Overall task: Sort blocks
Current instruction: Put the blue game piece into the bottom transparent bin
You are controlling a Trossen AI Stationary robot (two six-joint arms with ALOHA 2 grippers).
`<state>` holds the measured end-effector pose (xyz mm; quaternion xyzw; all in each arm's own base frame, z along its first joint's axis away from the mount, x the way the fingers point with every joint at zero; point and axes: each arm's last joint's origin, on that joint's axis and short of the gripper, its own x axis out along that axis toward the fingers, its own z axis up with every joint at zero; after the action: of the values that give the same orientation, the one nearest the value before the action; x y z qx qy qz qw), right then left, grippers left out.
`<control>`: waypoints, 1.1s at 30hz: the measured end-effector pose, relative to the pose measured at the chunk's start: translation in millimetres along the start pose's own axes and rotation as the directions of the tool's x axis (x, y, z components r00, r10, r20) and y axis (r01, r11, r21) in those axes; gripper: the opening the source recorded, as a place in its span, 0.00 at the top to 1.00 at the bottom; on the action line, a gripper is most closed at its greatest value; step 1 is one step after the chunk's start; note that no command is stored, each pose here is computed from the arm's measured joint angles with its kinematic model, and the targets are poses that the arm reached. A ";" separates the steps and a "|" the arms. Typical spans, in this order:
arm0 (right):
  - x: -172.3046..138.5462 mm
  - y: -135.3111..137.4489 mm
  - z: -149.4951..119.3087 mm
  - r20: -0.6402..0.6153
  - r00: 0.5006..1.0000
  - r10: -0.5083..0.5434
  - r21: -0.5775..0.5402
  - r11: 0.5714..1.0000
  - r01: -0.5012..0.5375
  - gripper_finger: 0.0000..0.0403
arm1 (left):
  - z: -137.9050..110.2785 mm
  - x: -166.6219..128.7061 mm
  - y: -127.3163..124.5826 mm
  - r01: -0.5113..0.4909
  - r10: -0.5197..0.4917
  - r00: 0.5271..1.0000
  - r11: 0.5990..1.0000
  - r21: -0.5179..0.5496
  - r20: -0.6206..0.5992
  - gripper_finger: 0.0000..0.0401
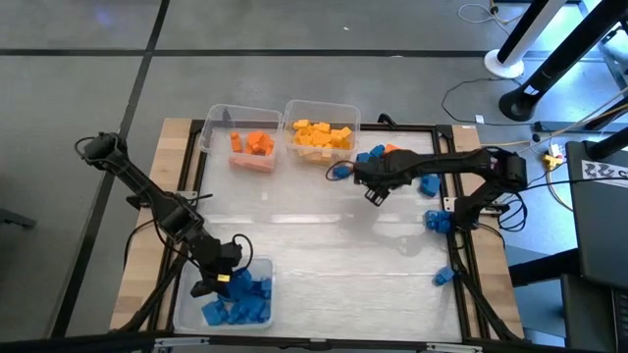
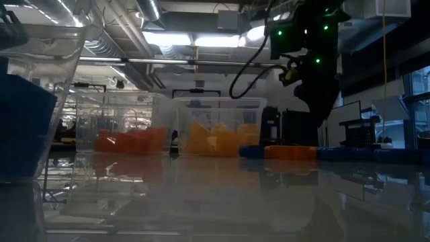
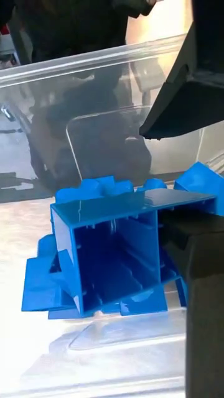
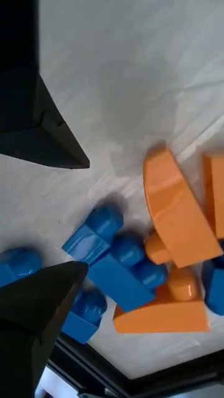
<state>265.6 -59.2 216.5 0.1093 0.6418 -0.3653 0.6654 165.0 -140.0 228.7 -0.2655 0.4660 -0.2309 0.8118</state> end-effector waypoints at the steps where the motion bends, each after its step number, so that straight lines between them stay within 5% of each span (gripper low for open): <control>1: 1.2 -2.4 1.3 -0.005 1.000 0.000 0.005 1.000 0.000 0.36 | -0.1 -0.2 0.0 0.000 0.000 1.000 1.000 0.000 0.000 0.56; 33: 3.0 -4.9 3.0 -0.028 0.999 0.036 -0.004 0.999 -0.036 0.36 | -0.6 -1.6 -1.4 0.034 -0.035 0.999 0.998 -0.055 -0.026 0.54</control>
<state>264.6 -65.6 215.8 0.1245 0.6497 -0.3502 0.6631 163.6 -140.2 230.4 -0.2923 0.4784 -0.2358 0.7938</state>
